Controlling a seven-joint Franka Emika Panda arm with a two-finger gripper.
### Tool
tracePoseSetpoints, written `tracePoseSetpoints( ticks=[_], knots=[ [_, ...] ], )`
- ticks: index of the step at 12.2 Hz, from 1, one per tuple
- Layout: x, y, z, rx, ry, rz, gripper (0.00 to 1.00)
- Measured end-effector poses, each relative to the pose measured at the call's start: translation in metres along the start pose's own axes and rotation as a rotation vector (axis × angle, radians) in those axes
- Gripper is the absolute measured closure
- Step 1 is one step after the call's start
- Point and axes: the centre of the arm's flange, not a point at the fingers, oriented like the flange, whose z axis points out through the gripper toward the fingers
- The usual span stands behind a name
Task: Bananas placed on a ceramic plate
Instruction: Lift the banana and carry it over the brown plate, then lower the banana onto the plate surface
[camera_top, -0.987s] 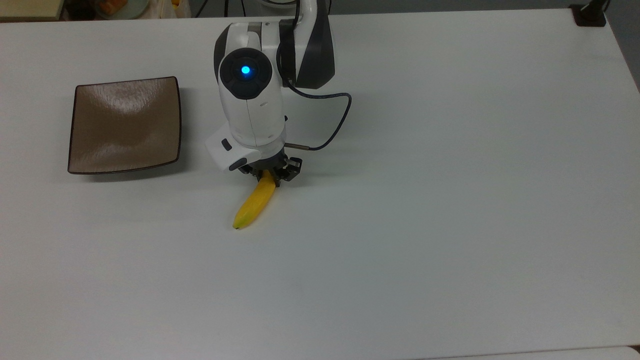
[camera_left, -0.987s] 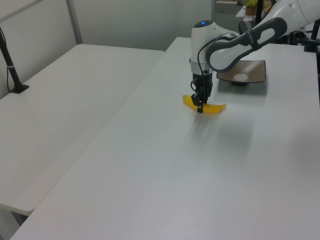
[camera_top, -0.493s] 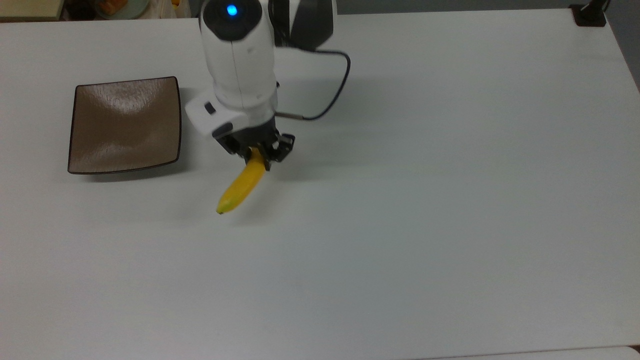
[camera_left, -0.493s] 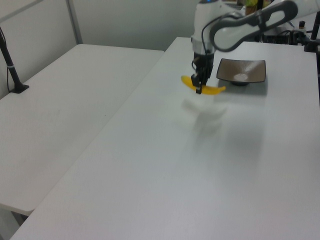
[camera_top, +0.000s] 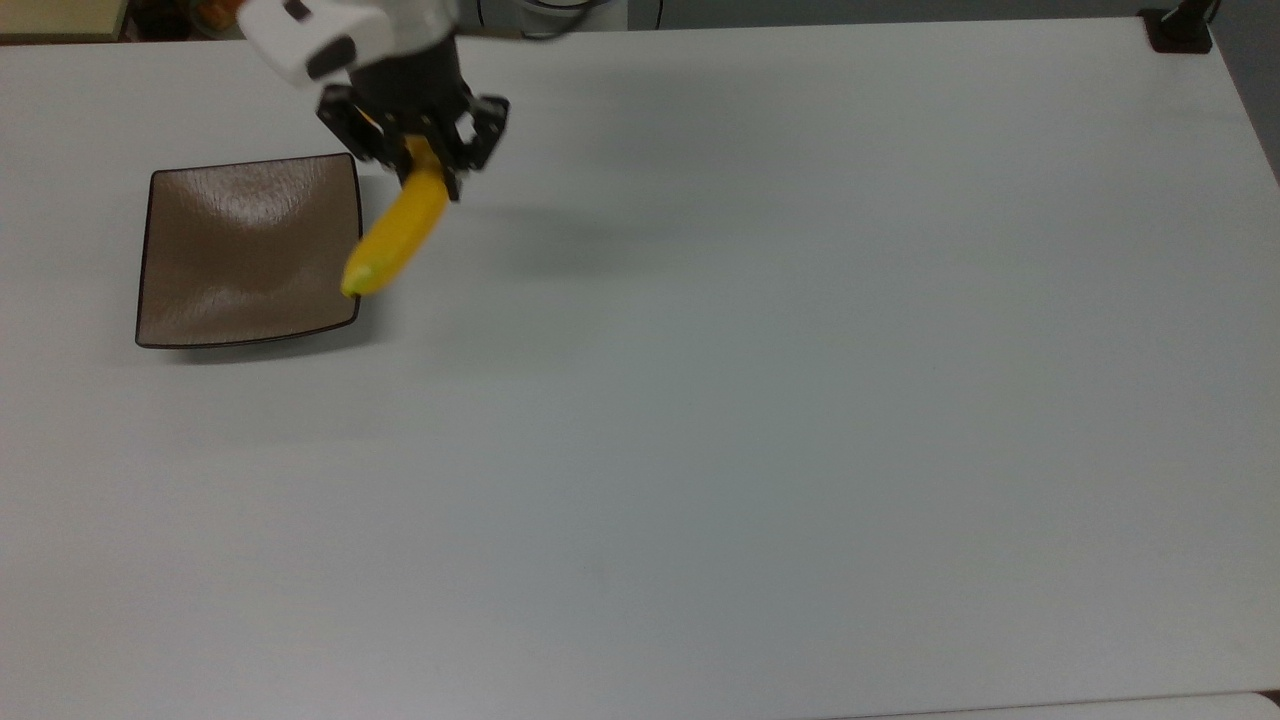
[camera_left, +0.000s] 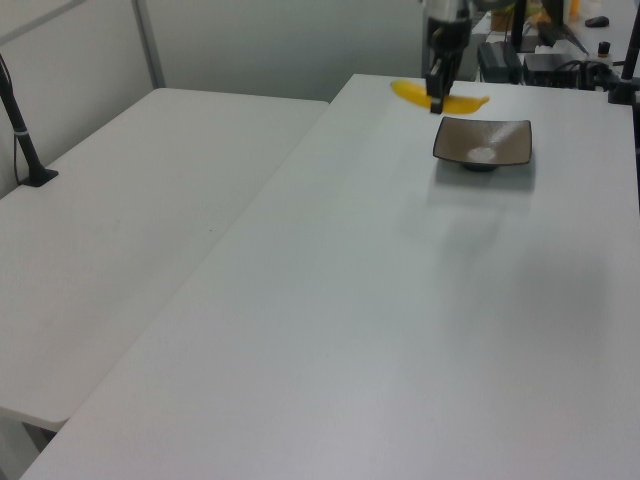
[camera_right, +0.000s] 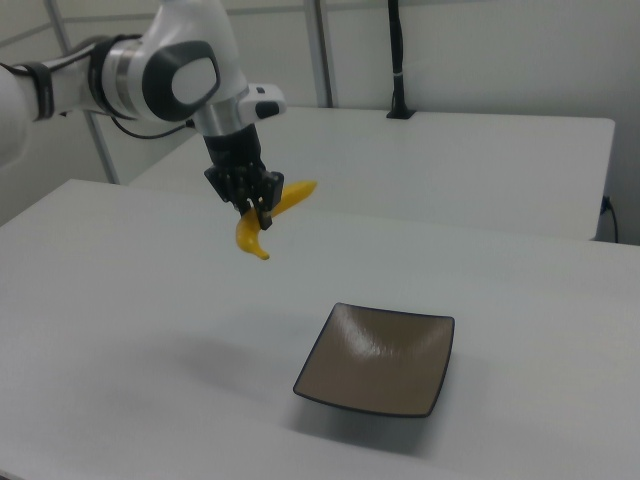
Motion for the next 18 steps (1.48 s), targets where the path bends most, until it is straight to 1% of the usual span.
tracePoseSetpoints(
  ticks=[3,4,5,7,8,10,12,15,18],
  knots=[
    [-0.026,0.051,-0.044,-0.004,0.007,-0.063,0.66],
    [-0.033,0.071,-0.051,-0.007,0.011,-0.093,0.66],
    [-0.036,0.083,-0.054,-0.010,0.013,-0.120,0.66],
    [-0.045,0.122,-0.051,-0.014,0.003,-0.214,0.66],
    [-0.048,0.132,-0.047,-0.014,-0.004,-0.239,0.66],
    [-0.053,0.158,-0.035,-0.011,-0.028,-0.269,0.66],
    [-0.059,0.182,-0.019,-0.005,-0.055,-0.272,0.66],
    [-0.066,0.224,0.024,0.011,-0.111,-0.237,0.66],
    [-0.067,0.242,0.073,-0.016,-0.082,-0.216,0.66]
  ],
)
